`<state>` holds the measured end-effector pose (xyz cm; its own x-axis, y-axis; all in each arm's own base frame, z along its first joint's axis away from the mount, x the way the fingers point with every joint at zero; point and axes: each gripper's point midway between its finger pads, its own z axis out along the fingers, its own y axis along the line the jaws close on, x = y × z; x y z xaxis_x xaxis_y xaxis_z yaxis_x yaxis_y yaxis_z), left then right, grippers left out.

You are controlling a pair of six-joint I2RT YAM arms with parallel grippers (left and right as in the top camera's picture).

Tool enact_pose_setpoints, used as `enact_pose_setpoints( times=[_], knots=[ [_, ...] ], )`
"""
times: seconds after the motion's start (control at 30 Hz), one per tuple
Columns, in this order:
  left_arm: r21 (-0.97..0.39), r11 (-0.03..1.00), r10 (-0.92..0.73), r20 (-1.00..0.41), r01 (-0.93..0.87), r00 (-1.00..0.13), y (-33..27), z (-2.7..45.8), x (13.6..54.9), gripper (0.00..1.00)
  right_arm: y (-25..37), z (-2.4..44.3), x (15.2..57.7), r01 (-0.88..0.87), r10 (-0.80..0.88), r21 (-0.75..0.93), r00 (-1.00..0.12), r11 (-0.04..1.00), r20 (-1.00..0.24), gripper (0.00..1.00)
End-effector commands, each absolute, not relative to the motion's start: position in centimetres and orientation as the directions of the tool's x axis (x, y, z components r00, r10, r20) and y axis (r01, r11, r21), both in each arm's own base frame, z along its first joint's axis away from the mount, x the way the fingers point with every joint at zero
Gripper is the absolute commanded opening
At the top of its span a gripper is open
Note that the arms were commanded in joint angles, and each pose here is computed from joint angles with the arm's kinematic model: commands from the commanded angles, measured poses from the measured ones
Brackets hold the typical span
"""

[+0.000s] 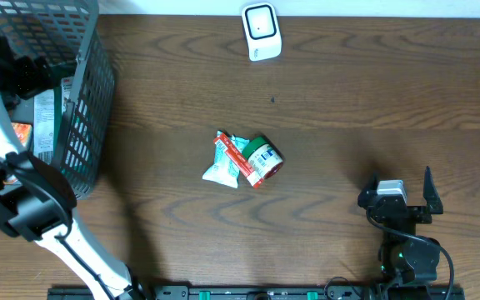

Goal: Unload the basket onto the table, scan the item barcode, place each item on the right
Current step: 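Release the packet and return the left gripper to the basket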

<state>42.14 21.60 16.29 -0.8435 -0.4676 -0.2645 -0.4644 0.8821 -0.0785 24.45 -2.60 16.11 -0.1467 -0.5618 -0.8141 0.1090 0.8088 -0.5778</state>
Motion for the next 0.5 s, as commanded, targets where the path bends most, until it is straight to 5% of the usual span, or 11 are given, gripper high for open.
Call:
enact_pose_setpoints(
  times=[0.0, 0.47],
  knots=[
    [-0.044, 0.892, -0.448, -0.211, -0.449, -0.869, 22.5, 13.8, 41.7, 0.98, -2.6, 16.1, 24.4, 0.11, -0.567, -0.584, -0.149, 0.805, -0.81, 0.99],
    [-0.033, 0.901, -0.433, -0.114, -0.432, -0.894, 24.3, 5.1, 42.9, 0.98, -2.6, 16.1, 24.4, 0.11, -0.567, -0.584, -0.15, 0.805, -0.81, 0.99]
  ],
)
